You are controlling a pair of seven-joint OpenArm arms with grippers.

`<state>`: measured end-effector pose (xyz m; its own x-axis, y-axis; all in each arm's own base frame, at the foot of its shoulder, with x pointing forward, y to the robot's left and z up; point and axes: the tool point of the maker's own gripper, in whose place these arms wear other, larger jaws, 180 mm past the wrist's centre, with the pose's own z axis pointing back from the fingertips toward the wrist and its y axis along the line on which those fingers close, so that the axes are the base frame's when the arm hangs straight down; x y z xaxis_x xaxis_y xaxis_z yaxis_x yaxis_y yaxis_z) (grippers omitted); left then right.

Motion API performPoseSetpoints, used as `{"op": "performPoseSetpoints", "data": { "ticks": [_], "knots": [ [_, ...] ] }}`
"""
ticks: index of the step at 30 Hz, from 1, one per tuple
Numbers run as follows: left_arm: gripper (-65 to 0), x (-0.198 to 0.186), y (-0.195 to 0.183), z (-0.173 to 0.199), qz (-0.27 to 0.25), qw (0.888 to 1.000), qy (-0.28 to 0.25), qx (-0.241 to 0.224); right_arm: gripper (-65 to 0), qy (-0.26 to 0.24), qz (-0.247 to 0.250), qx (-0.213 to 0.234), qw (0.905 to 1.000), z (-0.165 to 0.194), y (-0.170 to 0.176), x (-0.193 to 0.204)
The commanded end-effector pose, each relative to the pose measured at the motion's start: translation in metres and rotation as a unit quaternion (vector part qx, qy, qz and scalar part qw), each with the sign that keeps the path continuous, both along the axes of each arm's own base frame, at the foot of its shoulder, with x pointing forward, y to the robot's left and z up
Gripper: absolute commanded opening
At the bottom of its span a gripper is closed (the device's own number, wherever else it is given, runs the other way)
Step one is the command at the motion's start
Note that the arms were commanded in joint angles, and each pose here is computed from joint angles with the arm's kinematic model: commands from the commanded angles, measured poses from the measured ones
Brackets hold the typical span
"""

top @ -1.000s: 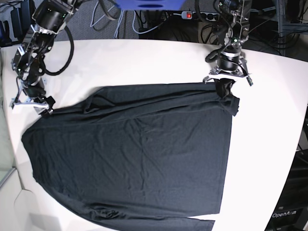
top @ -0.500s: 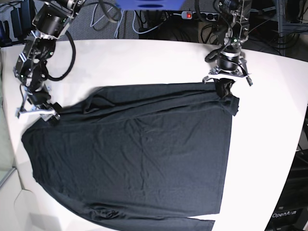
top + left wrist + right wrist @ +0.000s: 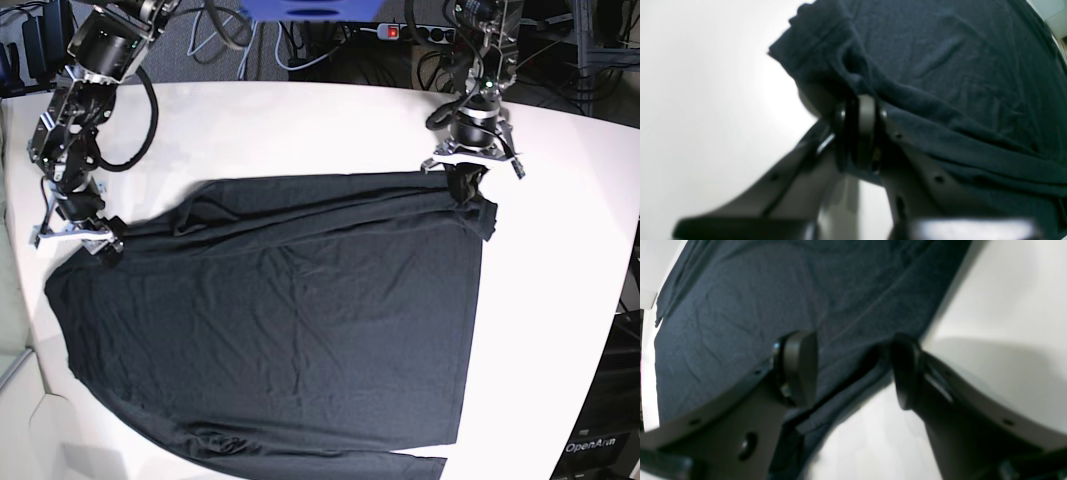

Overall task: Fold the T-shirt properly
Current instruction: 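Move the right gripper outward to the shirt's shoulder corner and grasp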

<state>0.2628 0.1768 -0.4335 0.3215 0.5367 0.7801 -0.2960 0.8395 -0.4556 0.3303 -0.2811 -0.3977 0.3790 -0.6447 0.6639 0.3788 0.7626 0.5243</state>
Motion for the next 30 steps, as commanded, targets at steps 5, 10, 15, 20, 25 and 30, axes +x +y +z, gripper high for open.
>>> {"op": "performPoseSetpoints", "data": {
  "ticks": [5,10,15,20,25,30],
  "knots": [
    [-61.1,0.001,0.0,0.003,-0.002,1.0,-0.001,0.002,-29.4,-0.026,-0.02,-0.015,0.9994,0.016,-0.02,0.002],
    [-61.1,0.001,0.0,0.003,-0.002,1.0,-0.001,0.002,-29.4,-0.026,-0.025,-0.014,0.9993,0.016,-0.023,0.001],
    [-61.1,0.001,0.0,0.003,-0.002,1.0,-0.001,0.002,-29.4,-0.005,-0.027,0.003,0.9996,-0.002,-0.02,-0.005],
    [-61.1,0.0,0.001,0.002,-0.001,1.0,0.0,0.003,-29.4,0.027,-0.031,0.025,0.9989,-0.029,-0.02,-0.012],
    [-61.1,0.0,0.001,0.002,-0.001,1.0,0.001,0.003,-32.8,0.025,-0.029,0.027,0.9989,-0.028,-0.018,-0.01],
    [-61.1,-0.001,0.001,0.001,0.0,1.0,0.002,0.001,-43.1,0.018,-0.028,0.028,0.9991,-0.024,-0.018,-0.003]
  ]
}}
